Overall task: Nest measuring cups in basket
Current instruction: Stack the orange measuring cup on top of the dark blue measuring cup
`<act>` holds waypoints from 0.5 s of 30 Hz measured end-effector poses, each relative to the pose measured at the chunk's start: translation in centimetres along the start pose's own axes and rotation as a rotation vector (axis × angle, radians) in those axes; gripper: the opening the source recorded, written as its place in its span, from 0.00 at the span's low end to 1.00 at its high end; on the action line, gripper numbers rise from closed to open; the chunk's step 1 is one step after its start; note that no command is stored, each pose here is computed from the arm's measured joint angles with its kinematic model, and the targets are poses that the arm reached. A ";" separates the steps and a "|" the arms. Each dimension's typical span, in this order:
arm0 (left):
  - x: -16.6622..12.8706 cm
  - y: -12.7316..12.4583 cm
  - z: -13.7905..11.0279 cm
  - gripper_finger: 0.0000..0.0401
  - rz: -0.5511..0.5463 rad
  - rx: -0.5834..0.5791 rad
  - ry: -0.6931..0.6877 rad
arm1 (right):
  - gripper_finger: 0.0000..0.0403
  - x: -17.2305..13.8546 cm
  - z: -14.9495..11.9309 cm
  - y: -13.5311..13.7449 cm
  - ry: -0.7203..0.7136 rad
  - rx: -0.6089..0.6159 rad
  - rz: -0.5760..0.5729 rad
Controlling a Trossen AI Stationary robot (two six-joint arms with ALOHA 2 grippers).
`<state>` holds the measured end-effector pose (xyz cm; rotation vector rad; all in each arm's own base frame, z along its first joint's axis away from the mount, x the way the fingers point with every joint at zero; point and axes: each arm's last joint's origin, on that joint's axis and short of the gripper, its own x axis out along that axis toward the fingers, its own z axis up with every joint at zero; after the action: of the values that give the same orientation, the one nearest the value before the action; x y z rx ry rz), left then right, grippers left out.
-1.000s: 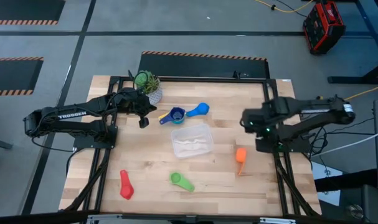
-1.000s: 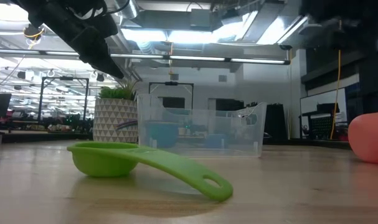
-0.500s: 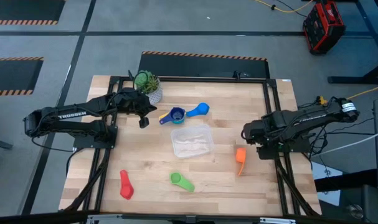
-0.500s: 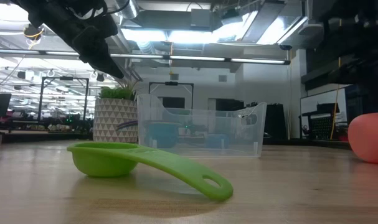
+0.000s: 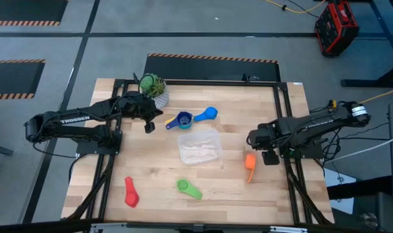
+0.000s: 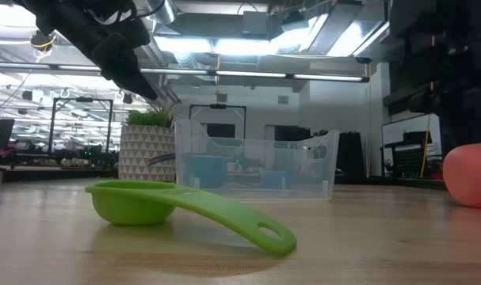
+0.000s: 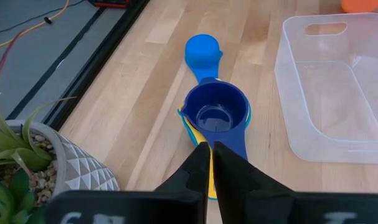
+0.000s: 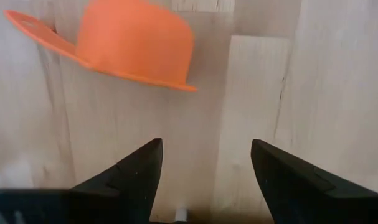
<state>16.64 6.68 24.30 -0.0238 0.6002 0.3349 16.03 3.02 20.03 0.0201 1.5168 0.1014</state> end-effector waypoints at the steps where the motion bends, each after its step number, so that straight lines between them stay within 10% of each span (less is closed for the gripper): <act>1: 0.0 0.0 0.0 0.02 0.000 0.000 0.000 | 0.62 0.2 0.1 0.1 0.014 -0.007 -0.001; 15: 0.0 0.0 0.0 0.04 0.000 -0.016 0.000 | 0.61 1.8 1.4 1.7 0.067 -0.050 -0.103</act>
<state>16.64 6.68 24.30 -0.0393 0.5974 0.3399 17.45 4.89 18.40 -0.1022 1.5792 0.0582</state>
